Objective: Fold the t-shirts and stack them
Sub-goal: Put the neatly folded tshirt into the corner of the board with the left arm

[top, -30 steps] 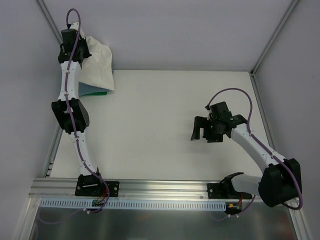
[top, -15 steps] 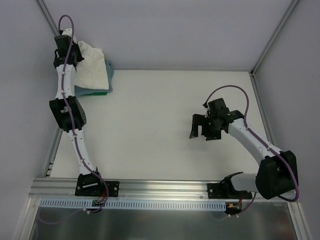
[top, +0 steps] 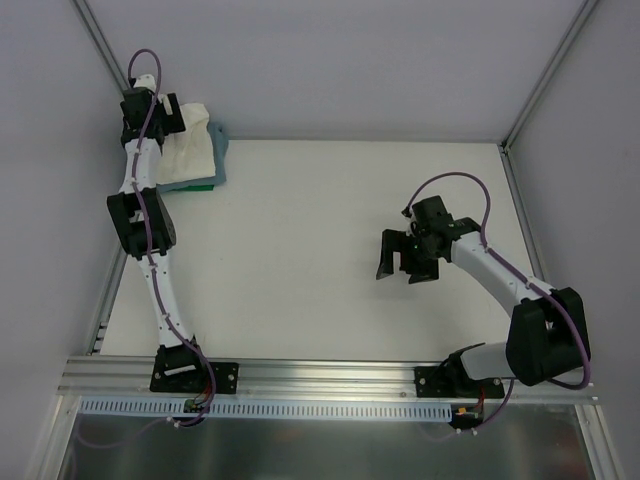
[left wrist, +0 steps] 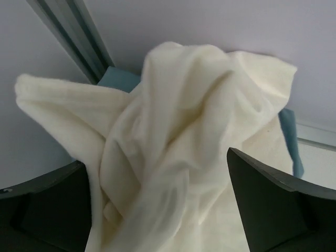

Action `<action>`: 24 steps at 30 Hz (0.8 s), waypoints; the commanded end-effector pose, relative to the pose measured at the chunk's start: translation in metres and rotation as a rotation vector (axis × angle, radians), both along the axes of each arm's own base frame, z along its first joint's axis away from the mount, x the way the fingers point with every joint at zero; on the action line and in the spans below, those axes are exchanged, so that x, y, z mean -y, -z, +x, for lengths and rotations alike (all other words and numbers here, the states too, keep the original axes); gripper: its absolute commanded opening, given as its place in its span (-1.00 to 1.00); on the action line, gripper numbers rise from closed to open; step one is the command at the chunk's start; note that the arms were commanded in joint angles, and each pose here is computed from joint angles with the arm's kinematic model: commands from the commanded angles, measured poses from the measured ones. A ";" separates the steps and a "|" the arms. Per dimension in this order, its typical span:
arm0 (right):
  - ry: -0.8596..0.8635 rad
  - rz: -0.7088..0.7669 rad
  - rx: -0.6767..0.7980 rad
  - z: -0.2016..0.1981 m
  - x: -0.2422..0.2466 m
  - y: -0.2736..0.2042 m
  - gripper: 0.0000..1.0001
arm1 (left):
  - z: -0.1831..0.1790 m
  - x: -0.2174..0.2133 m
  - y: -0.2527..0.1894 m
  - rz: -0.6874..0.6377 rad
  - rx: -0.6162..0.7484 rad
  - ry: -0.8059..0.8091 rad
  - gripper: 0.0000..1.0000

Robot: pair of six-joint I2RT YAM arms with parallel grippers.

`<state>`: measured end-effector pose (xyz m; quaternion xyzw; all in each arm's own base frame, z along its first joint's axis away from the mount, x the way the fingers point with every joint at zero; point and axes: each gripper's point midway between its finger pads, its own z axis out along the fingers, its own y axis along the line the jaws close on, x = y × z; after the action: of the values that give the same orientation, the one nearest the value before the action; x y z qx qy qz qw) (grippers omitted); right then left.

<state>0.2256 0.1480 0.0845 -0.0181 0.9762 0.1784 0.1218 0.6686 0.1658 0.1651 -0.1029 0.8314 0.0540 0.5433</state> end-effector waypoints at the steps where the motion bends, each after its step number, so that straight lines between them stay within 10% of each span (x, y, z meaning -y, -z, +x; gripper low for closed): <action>1: -0.009 0.025 0.016 0.007 -0.005 -0.005 0.99 | -0.001 -0.015 -0.056 0.080 0.134 -0.070 0.97; 10: -0.001 0.081 0.022 -0.001 -0.012 -0.007 0.99 | -0.025 0.063 -0.176 0.353 0.309 -0.030 0.97; 16: -0.002 0.093 0.047 -0.010 -0.013 -0.013 0.99 | -0.035 0.117 -0.169 0.091 0.296 0.107 0.97; 24: 0.006 0.094 0.102 -0.021 -0.006 -0.025 0.99 | -0.033 0.153 -0.089 0.212 -0.040 0.080 0.97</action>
<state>0.2111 0.1567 0.1048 -0.0224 0.9607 0.2228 0.1641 0.6453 0.0188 0.3197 -0.0198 0.7734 0.0950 0.6265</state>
